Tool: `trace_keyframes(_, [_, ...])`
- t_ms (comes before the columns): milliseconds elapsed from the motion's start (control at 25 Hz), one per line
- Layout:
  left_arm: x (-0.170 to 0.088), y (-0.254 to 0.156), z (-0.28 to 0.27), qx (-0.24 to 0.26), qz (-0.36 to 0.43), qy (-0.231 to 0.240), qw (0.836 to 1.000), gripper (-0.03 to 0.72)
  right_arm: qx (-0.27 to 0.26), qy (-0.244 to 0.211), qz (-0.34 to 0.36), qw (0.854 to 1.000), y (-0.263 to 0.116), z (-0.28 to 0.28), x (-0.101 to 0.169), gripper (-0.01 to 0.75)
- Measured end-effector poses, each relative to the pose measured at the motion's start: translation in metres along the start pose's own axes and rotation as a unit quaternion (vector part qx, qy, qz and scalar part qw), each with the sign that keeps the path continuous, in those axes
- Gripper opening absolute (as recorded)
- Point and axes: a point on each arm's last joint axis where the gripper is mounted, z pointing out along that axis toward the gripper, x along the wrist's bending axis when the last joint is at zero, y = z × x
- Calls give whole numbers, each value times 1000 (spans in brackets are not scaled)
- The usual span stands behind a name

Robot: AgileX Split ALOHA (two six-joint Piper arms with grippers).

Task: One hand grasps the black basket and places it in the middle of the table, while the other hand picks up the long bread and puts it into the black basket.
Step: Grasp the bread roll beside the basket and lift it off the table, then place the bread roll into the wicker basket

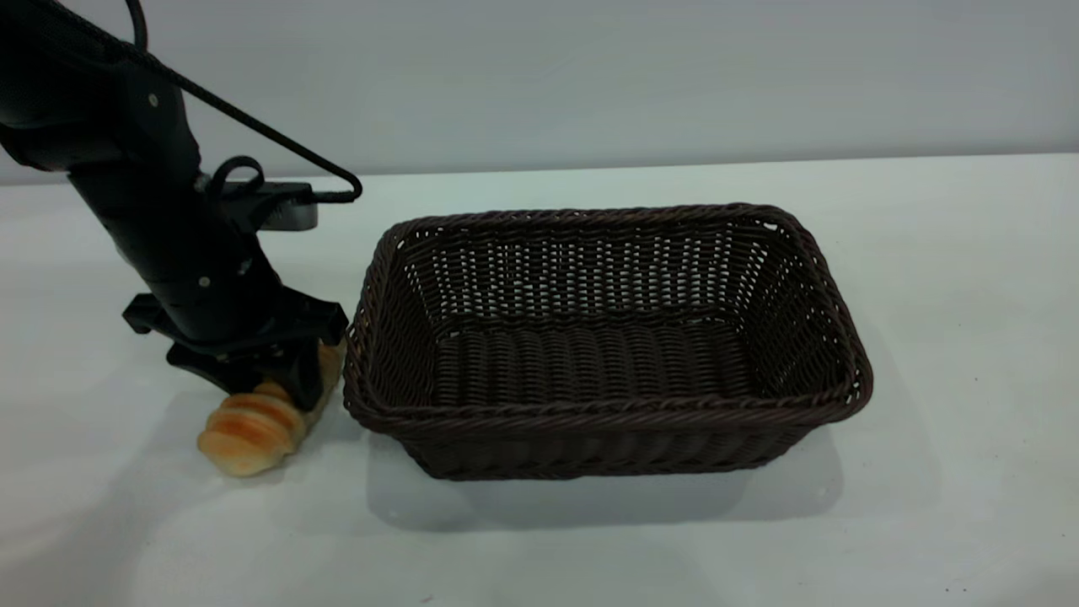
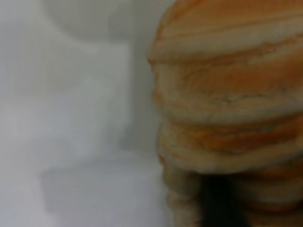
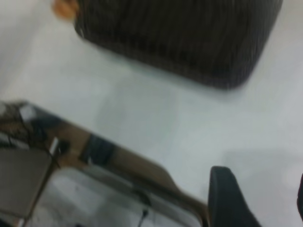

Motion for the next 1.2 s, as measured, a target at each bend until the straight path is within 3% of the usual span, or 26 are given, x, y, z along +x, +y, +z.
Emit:
trace_keyframes(120, [2,0,0,3,18,9,1000,171,30,-19,1,999,-40,14,-4,378])
trace_keyframes(200, [4,1,-4,5,34,19,999,101,38,-36,-2,999,-65,23,-8,378])
trace_keyframes(400, [20,4,-47,14,51,61,997,100,28,-85,-23,996,-115,34,-15,376])
trace_keyframes(600, [9,22,-127,-73,62,77,992,99,-26,-105,-36,993,-145,34,-14,376])
trace_keyframes(720, [-20,30,-158,-123,85,63,987,99,-58,-113,-39,991,-151,28,-12,376])
trace_keyframes(880, [-78,33,-165,-159,135,24,978,99,-73,-121,-34,989,-154,25,-12,376])
trace_keyframes(1080, [-154,23,-129,-173,214,-18,961,96,-86,-130,-29,987,-158,23,-13,376])
trace_keyframes(1200, [-181,14,-94,-159,253,-24,954,112,-107,-137,-32,984,-163,19,-12,376])
